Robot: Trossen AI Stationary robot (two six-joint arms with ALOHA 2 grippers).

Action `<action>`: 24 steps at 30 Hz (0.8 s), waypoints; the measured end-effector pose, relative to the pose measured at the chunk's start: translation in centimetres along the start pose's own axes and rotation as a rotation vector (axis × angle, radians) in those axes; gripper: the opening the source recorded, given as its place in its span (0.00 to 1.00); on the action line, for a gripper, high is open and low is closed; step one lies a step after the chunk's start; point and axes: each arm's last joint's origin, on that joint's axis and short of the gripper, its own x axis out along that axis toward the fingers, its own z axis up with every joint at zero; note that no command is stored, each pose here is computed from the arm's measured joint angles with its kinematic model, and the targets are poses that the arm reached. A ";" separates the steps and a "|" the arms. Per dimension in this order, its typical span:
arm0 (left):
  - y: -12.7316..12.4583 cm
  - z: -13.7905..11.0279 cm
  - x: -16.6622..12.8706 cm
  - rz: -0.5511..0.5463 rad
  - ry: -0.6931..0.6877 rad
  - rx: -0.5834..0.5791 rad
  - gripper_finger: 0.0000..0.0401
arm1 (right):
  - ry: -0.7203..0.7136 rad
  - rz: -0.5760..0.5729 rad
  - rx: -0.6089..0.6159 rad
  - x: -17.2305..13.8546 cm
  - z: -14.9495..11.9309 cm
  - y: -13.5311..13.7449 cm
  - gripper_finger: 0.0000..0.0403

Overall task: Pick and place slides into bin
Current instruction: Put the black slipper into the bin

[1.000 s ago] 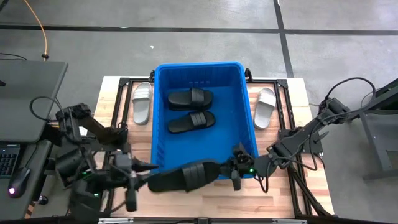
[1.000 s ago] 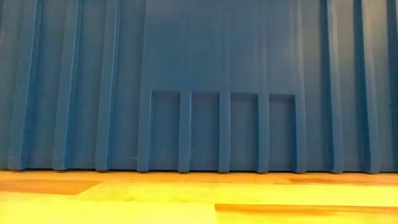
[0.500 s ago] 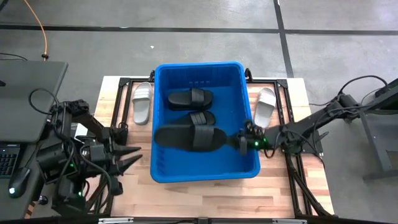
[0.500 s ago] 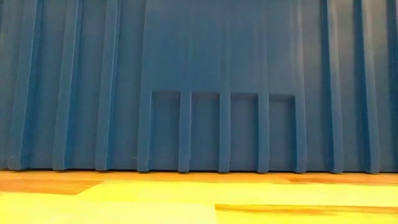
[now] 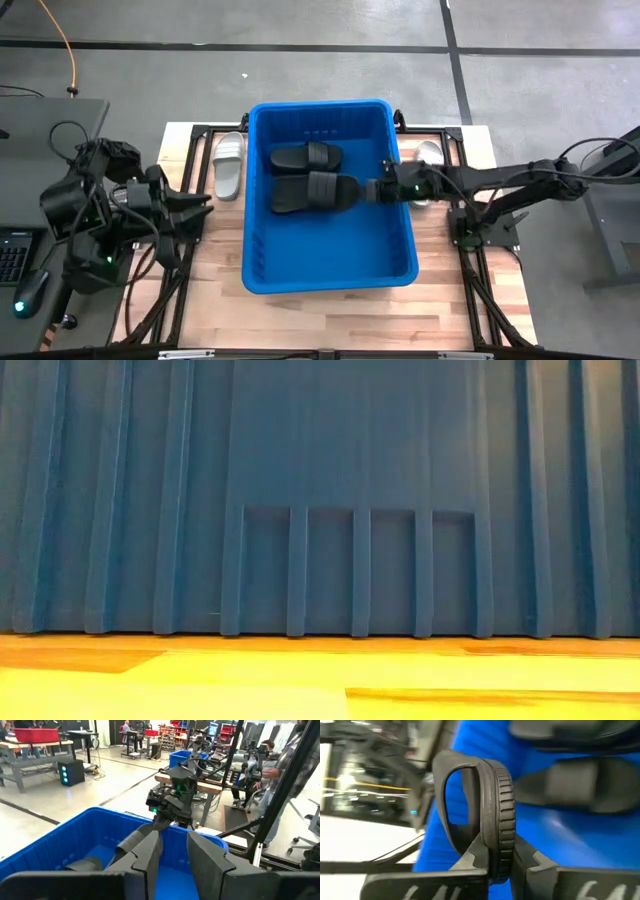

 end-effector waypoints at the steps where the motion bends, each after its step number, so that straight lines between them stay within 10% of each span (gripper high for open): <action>1: 0.2 0.1 0.0 -0.001 0.000 -0.004 0.23 | 0.006 -0.032 0.007 -0.2 0.6 0.0 0.01; 24: 1.1 0.6 -0.2 -0.005 -0.002 0.010 0.23 | 0.291 -0.295 0.052 7.0 6.3 -0.5 0.01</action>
